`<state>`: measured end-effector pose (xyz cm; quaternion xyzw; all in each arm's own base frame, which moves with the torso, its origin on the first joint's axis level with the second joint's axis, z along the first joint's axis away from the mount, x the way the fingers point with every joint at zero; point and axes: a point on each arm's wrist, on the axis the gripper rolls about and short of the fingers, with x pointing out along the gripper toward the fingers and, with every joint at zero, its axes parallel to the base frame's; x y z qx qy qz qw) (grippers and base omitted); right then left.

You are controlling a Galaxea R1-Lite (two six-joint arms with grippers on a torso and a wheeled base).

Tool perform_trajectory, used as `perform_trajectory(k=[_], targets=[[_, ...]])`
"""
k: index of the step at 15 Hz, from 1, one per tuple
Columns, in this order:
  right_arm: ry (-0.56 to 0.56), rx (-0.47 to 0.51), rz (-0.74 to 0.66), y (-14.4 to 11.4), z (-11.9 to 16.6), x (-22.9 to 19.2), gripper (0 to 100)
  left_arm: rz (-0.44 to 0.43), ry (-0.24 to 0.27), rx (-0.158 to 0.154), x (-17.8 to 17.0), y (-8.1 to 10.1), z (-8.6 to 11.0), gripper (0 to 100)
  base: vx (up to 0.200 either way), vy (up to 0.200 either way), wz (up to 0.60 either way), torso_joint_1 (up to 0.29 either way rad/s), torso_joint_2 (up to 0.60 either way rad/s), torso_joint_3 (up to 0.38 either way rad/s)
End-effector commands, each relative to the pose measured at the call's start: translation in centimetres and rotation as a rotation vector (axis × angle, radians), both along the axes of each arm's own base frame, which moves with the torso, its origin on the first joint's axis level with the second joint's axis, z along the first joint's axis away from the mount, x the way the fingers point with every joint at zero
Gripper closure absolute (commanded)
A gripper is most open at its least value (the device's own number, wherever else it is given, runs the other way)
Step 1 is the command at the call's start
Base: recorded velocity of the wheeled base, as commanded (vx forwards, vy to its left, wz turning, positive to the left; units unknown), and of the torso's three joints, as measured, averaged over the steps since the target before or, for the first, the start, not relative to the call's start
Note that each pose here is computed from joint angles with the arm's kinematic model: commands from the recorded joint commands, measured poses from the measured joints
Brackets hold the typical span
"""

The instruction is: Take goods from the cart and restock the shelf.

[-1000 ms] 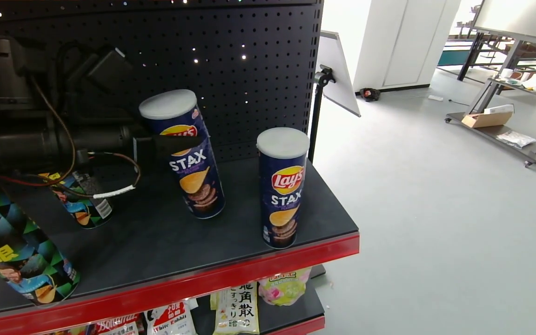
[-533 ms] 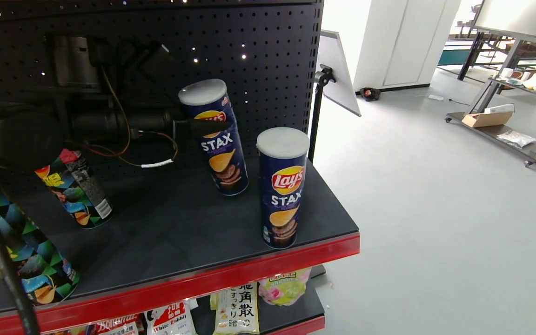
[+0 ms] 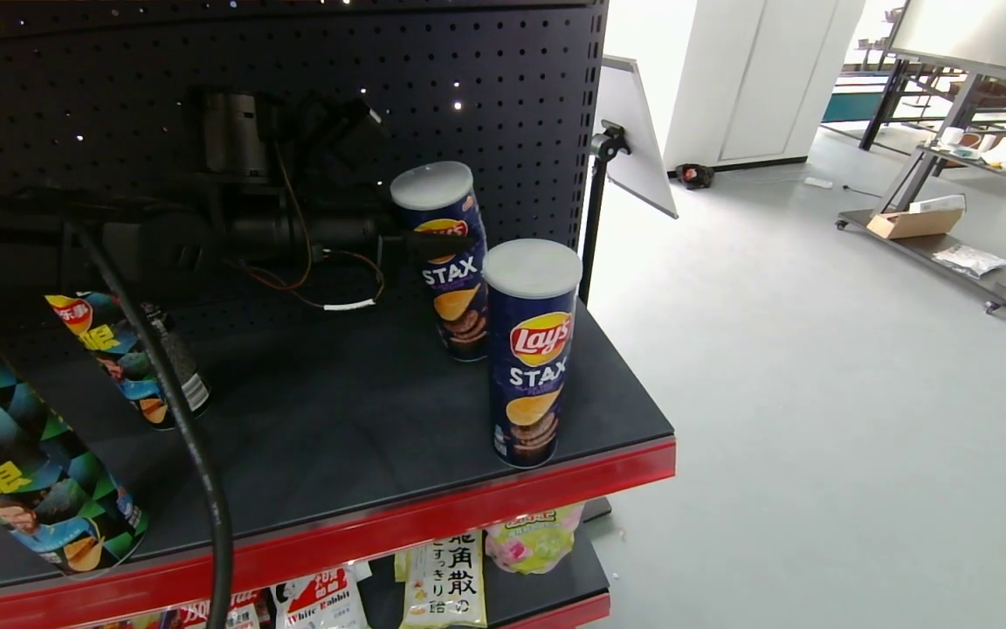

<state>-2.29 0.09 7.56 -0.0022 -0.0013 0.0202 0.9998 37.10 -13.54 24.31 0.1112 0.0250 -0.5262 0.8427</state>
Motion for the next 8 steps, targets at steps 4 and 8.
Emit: perform_trajectory(k=[4,8], targets=[[0.001,0.0,0.001,0.0,0.01,0.01,0,-0.015,-0.002,0.004,0.85,-0.86,-0.6,100,0.0,0.0,0.0,0.0,0.0,0.0],[0.001,0.0,0.001,0.0,0.01,0.01,0,-0.02,-0.025,0.019,0.84,-0.86,-0.7,100,0.0,0.0,0.0,0.0,0.0,0.0]])
